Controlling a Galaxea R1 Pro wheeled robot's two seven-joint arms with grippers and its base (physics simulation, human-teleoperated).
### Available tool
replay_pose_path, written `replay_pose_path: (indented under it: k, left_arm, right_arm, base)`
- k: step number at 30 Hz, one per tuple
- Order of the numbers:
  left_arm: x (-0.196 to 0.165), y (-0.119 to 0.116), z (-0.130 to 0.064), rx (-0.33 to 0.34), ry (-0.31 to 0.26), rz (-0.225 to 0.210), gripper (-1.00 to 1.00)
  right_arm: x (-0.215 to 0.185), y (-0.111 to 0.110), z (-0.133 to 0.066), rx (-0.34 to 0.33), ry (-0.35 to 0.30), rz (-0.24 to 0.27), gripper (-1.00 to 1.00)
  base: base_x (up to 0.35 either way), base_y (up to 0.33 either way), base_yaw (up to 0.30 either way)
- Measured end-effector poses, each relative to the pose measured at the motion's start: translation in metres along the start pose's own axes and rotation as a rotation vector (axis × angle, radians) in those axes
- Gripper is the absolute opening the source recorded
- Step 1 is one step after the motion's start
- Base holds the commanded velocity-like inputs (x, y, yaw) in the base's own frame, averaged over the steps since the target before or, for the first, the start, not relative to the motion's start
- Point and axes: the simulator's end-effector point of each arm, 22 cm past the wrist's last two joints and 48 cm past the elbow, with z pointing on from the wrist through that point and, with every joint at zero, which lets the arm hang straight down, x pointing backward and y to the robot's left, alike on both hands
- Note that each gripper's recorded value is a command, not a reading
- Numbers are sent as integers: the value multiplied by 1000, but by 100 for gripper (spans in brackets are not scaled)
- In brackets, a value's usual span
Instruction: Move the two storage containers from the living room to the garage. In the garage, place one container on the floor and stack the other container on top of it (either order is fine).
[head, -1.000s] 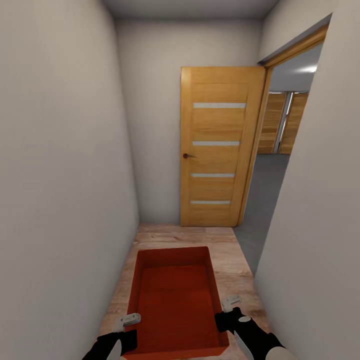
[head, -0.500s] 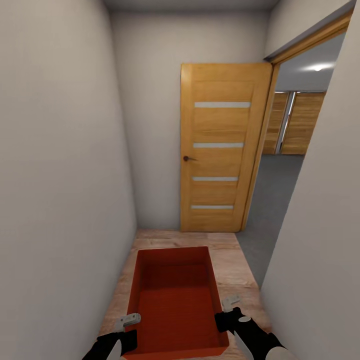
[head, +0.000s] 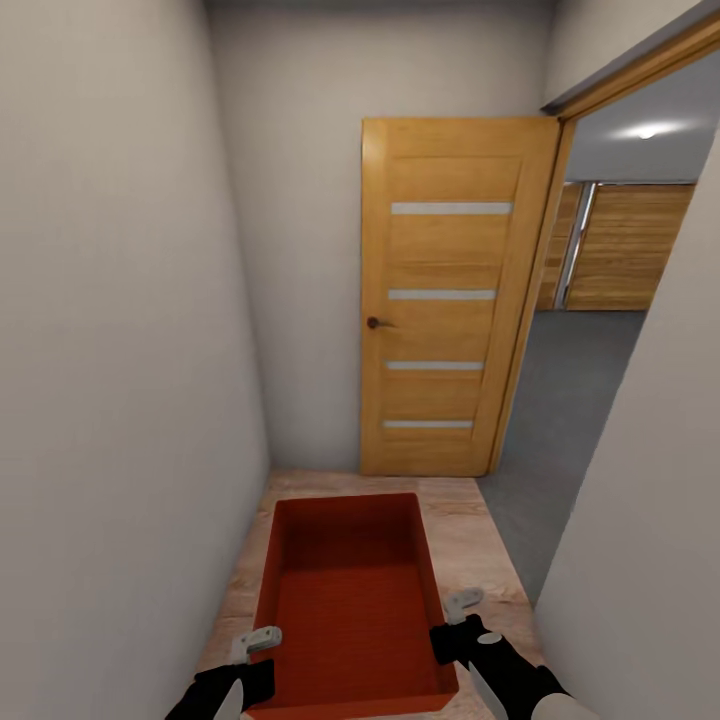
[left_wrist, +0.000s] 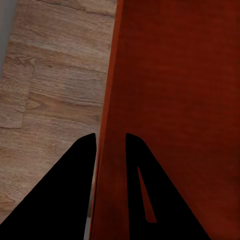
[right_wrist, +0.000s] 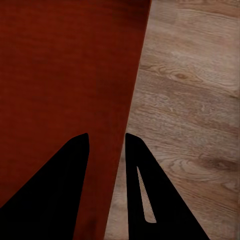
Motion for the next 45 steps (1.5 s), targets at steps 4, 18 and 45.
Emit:
replay_pose_path:
  k: [4, 18, 45]
  left_arm:
    - [0, 0, 0, 0, 0, 0, -100]
    - [0, 0, 0, 0, 0, 0, -100]
    - [0, 0, 0, 0, 0, 0, -100]
  right_arm:
    - [0, 0, 0, 0, 0, 0, -100]
    - [0, 0, 0, 0, 0, 0, -100]
    - [0, 0, 0, 0, 0, 0, -100]
  base:
    - [323, 0, 0]
    - [323, 0, 0]
    - [323, 0, 0]
